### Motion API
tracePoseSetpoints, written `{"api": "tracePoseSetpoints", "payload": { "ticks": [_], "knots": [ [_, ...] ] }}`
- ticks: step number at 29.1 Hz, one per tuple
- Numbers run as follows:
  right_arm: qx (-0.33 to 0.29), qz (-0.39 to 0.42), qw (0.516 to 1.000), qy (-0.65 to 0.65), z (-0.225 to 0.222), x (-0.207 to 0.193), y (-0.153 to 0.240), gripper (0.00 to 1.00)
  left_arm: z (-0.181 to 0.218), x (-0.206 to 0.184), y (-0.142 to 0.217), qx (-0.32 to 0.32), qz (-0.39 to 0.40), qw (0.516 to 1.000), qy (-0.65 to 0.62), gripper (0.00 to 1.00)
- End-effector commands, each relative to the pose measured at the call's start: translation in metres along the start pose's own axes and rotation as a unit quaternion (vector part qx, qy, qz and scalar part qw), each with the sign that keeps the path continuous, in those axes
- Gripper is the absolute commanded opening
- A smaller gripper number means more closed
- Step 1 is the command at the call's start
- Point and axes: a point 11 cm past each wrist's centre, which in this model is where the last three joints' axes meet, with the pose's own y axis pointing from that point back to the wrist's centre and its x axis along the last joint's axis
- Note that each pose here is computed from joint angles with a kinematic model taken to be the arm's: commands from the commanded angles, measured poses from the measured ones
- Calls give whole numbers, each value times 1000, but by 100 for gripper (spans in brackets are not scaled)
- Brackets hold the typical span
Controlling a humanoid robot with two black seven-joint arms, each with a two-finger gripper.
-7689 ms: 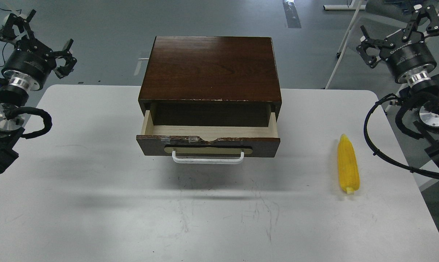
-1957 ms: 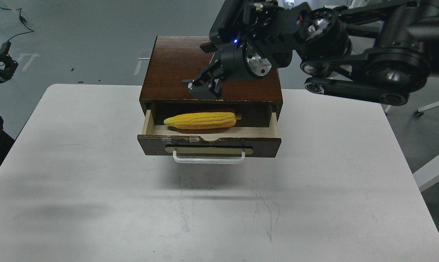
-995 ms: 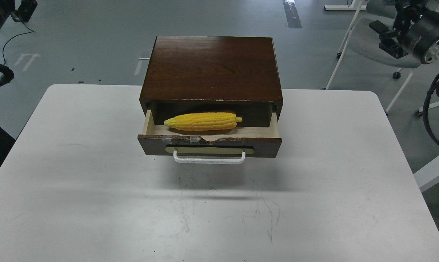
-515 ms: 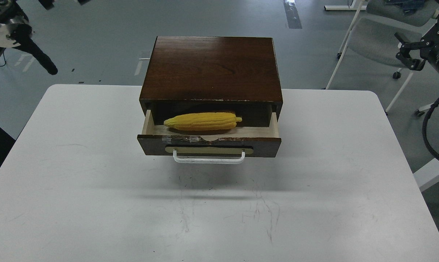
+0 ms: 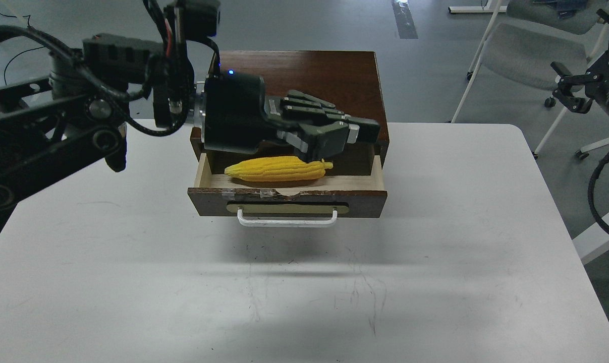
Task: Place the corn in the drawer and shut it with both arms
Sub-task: 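Bring the left gripper down to the front of the drawer, then push the drawer front with the left gripper into the box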
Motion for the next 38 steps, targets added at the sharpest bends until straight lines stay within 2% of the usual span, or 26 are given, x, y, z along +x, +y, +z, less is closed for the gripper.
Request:
{"api": "tracePoseSetpoints", "payload": {
  "ticks": [1, 7, 13, 17, 22, 28, 38],
  "knots": [
    [16, 2, 999, -51, 10, 4, -7, 100, 12, -30, -18, -9, -40, 999, -34, 0],
    [18, -16, 994, -109, 30, -11, -12, 100, 16, -71, -45, -6, -122, 986, -113, 0],
    [30, -19, 985, -170, 55, -22, -14, 100, 2, -82, -39, 18, -144, 982, -121, 0],
    [54, -30, 976, -208, 64, -22, -10, 100, -4, -84, -37, 29, -150, 980, -125, 0],
    [64, 5, 966, -251, 99, -18, -17, 100, -5, -82, -36, 31, -149, 980, -127, 0],
    [73, 38, 961, -263, 110, 1, -11, 100, -9, -82, -33, 38, -152, 980, -126, 0],
    [65, 39, 963, -260, 115, 3, -8, 100, -21, -87, -29, 54, -157, 980, -113, 0]
  ]
}}
